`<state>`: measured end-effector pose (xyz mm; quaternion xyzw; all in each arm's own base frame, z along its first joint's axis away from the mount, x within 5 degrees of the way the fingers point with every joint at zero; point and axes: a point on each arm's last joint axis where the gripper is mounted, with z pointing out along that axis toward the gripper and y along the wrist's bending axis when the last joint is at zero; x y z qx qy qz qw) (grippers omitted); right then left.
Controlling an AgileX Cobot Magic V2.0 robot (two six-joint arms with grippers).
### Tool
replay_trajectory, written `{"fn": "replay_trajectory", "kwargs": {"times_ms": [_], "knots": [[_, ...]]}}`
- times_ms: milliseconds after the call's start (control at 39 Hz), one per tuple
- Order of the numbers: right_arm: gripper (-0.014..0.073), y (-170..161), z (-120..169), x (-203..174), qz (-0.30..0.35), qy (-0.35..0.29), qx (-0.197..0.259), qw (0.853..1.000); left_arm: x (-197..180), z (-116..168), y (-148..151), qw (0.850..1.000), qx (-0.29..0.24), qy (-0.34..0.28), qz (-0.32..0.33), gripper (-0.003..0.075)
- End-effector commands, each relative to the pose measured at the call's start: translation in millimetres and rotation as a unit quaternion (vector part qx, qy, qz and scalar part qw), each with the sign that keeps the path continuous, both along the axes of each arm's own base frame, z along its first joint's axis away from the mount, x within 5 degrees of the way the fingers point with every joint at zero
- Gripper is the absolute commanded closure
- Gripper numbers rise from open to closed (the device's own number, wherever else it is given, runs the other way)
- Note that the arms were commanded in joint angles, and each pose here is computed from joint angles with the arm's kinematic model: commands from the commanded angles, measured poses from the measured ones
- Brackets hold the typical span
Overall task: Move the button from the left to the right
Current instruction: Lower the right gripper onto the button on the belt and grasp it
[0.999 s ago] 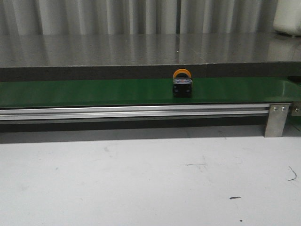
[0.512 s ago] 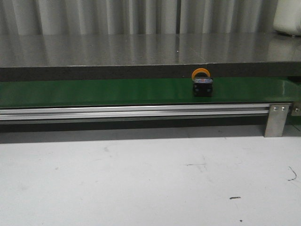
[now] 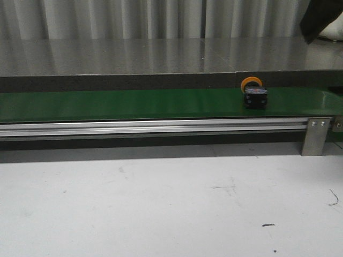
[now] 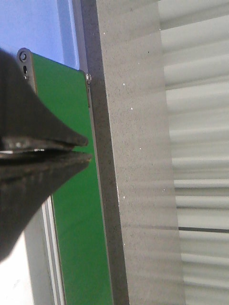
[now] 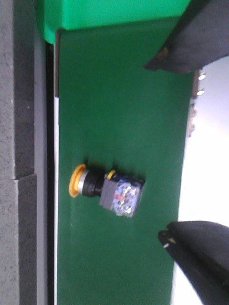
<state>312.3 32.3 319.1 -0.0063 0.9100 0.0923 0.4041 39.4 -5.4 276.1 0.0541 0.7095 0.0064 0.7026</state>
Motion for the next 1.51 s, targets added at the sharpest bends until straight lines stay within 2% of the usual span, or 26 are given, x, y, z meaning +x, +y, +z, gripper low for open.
{"fn": "replay_trajectory", "kwargs": {"times_ms": [0, 179, 435, 640, 717, 896, 999, 1229, 1357, 1485], "knots": [[-0.0050, 3.3, 16.4, 21.8, -0.006, -0.032, 0.023, 0.999, -1.5, 15.7, 0.5, 0.999, -0.016, -0.048, 0.001, 0.0741], [-0.0050, 7.9, 4.9, 54.7, -0.010, -0.014, 0.046, 0.999, -1.5, 15.7, 0.5, 0.999, -0.016, -0.048, 0.001, 0.0741], [-0.0050, 10.4, -30.4, 90.1, -0.011, 0.026, 0.044, 0.999, -1.5, 15.7, 0.5, 0.999, -0.016, -0.048, 0.001, 0.0741], [-0.0048, 10.3, -52.7, 101.7, -0.014, 0.051, 0.042, 0.998, -1.5, 15.7, 0.5, 0.999, -0.016, -0.048, 0.001, 0.0741], [-0.0006, 9.9, -55.6, 102.5, -0.014, 0.055, 0.041, 0.998, -1.5, 15.7, 0.5, 0.999, -0.016, -0.048, 0.001, 0.0741], [0.0272, 10.0, -55.3, 102.2, -0.014, 0.056, 0.042, 0.997, -1.5, 15.7, 0.5, 0.999, -0.016, -0.048, 0.001, 0.0741], [0.0361, 10.2, -53.7, 101.3, -0.012, 0.058, 0.042, 0.997, -1.5, 15.7, 0.5, 0.999, -0.016, -0.048, 0.001, 0.0741], [0.0382, -6.3, -28.0, 92.3, -0.022, 0.033, 0.028, 0.999, -1.5, 15.7, 0.5, 0.999, -0.016, -0.048, 0.001, 0.0741], [0.0382, -35.8, -9.7, 84.6, -0.054, 0.009, 0.016, 0.998, -1.5, 15.7, 0.5, 0.999, -0.016, -0.048, 0.001, 0.0741], [0.0382, -80.6, -1.7, 77.1, -0.104, -0.001, -0.006, 0.995, -1.5, 15.7, 0.5, 0.999, -0.016, -0.048, 0.001, 0.0741]]}}
